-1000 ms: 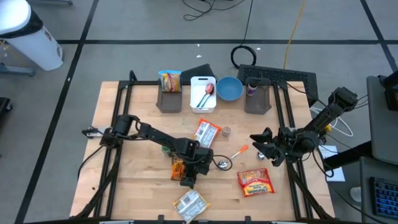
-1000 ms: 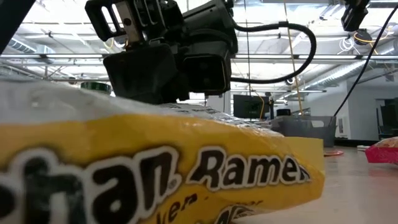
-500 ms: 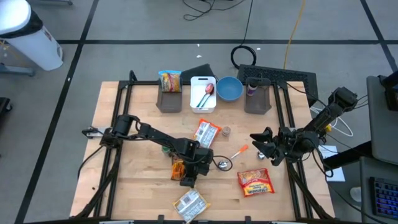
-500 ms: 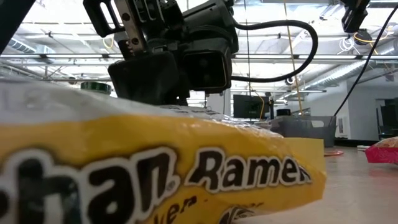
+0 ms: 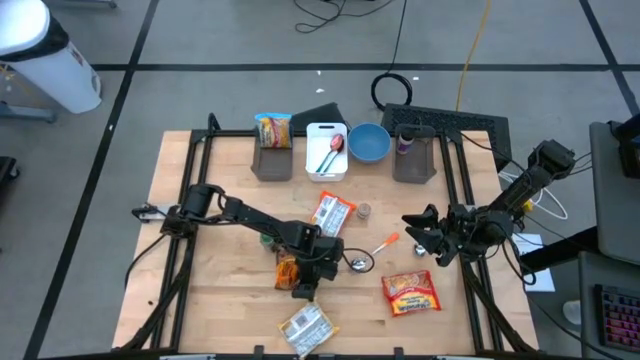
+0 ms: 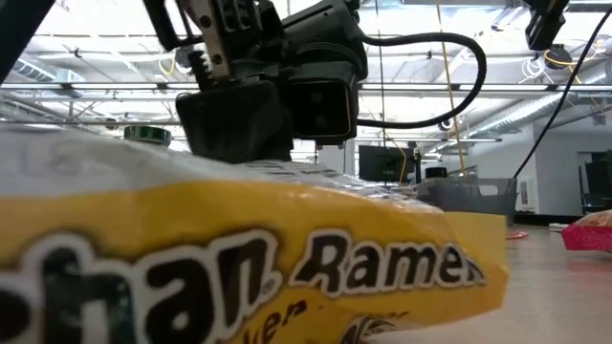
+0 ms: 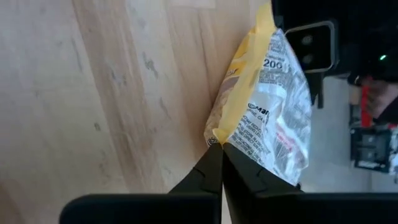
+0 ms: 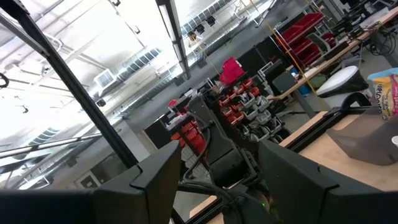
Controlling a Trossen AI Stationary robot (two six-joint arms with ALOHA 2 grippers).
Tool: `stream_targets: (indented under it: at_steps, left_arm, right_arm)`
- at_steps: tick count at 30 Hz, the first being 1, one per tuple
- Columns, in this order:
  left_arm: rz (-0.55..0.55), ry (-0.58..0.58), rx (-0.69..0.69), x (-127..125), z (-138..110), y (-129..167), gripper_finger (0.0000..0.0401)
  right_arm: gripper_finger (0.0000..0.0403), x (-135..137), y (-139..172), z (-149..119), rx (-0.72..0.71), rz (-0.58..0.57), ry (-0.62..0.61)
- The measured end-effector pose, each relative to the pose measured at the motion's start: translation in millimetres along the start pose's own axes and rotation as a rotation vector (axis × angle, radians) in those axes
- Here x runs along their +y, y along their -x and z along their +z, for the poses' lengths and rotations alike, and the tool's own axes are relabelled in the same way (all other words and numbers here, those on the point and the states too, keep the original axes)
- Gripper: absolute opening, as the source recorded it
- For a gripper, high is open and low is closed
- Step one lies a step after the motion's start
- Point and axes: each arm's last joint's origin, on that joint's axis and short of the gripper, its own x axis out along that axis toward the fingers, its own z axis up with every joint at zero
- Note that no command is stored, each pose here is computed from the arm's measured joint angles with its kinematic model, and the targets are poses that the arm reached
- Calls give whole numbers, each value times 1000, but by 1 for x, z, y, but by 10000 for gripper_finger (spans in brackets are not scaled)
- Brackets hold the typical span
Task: Pick & Place Food Item
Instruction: Put the yellow noodle pack into the left black bin
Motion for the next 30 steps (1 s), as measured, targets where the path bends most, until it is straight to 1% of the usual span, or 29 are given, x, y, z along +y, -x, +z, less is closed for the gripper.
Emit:
stream_targets:
  at_steps: [5, 10, 18, 24, 30]
  left_arm:
    - [-4, 41, -28, 1, 3, 11, 4]
    - [37, 27, -111, -9, 9, 40, 3]
    - [141, -37, -277, -36, 15, 93, 2]
    - [176, -56, -365, -57, 13, 120, 2]
    - [213, -110, -485, -86, 10, 146, 1]
  right_arm:
    - [210, 0, 0, 0, 0, 0, -1]
    - [210, 0, 0, 0, 1, 3, -3]
    - [210, 0, 0, -1, 4, 2, 1]
    - [210, -1, 0, -5, 33, -6, 14]
    - [210, -4, 1, -12, 81, -24, 29]
